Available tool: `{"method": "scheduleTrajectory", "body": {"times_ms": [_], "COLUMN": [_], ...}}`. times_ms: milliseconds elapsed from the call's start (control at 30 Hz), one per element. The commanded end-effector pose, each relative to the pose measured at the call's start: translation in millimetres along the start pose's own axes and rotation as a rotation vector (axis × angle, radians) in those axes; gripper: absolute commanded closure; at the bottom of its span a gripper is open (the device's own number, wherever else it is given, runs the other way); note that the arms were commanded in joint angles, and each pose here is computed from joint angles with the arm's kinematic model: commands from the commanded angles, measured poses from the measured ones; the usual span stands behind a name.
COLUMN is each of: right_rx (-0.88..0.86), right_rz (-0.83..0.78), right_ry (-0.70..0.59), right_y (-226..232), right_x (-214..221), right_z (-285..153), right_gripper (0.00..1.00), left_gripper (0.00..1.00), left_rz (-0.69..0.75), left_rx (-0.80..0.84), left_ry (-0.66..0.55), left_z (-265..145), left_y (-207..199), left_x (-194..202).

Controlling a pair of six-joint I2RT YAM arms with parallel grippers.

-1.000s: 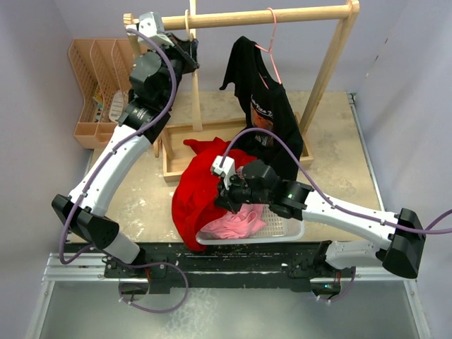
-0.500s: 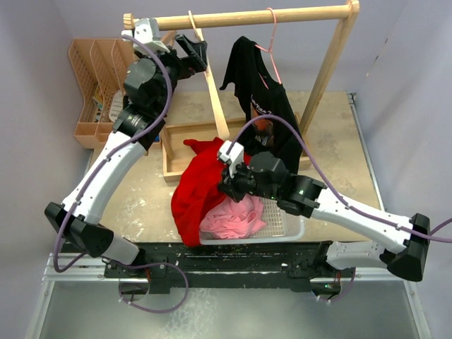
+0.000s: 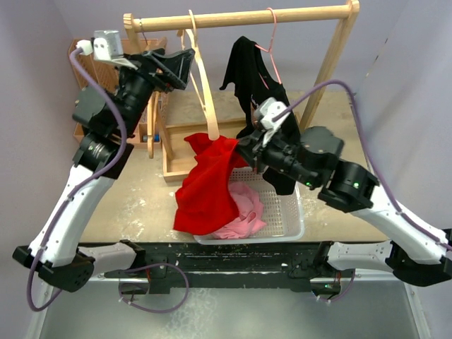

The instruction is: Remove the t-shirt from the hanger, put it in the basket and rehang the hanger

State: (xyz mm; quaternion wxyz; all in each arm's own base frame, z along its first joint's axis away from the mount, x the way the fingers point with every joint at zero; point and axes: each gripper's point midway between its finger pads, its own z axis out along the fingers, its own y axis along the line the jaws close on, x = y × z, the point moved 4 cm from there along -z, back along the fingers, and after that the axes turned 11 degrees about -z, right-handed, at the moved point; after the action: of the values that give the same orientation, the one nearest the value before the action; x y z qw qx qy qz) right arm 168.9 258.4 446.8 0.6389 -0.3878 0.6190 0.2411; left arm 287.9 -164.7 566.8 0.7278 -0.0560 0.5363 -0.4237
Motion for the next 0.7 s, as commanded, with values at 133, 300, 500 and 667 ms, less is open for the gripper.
{"method": "scheduleTrajectory", "body": {"times_ms": [133, 300, 500, 667], "right_rx": [0.112, 0.164, 0.261, 0.403], "right_rz": [-0.057, -0.065, -0.086, -0.078], "right_ry": [-0.299, -0.423, -0.502, -0.522], "right_y": [-36, -50, -69, -91], "right_x": [-96, -135, -161, -169], "right_z": [-64, -90, -117, -139], "right_gripper": [1.00, 1.00, 1.00, 1.00], "left_gripper": [0.01, 0.01, 0.01, 0.01], "left_rz": [-0.037, -0.044, -0.032, -0.024], "left_rx": [0.132, 0.213, 0.293, 0.357], "left_ry": [0.025, 0.042, 0.051, 0.073], "left_z": [-35, -47, -63, -74], "left_y": [-27, -43, -62, -75], "left_x": [-13, -20, -33, -38]}}
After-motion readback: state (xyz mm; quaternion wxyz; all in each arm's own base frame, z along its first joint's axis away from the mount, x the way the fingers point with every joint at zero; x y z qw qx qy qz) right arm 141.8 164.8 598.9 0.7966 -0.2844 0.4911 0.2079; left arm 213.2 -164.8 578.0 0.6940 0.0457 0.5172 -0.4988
